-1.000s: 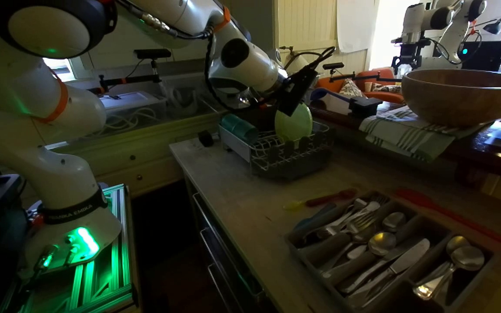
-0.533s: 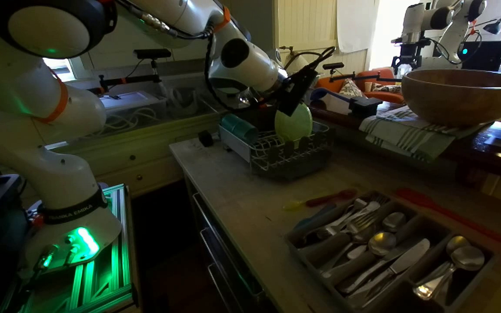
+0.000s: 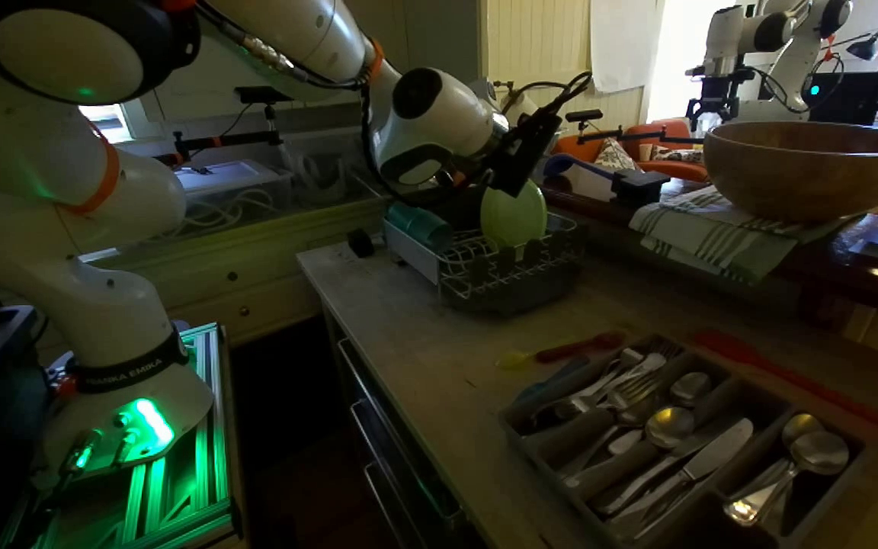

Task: Put the bowl on the dryer

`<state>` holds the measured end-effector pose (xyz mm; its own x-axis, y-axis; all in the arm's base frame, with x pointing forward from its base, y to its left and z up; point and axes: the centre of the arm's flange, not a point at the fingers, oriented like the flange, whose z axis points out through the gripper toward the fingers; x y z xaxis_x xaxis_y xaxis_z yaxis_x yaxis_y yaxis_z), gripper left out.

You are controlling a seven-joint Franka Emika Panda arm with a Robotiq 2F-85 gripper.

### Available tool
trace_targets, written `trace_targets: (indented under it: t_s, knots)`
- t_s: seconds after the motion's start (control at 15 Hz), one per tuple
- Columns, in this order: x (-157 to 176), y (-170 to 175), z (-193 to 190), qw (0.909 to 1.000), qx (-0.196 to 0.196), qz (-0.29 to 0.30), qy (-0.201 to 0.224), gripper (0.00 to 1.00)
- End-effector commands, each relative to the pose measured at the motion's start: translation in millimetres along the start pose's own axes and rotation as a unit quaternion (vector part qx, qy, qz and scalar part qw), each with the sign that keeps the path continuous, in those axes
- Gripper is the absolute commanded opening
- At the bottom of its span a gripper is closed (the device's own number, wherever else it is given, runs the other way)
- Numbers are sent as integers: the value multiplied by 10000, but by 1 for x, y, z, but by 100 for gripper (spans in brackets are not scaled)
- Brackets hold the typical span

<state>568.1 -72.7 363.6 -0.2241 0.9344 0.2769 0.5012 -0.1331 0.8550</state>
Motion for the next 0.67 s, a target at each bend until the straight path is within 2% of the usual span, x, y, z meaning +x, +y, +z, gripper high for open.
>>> trace_targets:
  t_s: [0.0, 0.13, 0.6]
  knots:
    - [3, -1, -3, 9999, -34, -87, -61, 88]
    - [5, 1, -5, 9999, -89, -114, -24, 99]
    - [20, 23, -22, 9990, -415, -156, 53, 100]
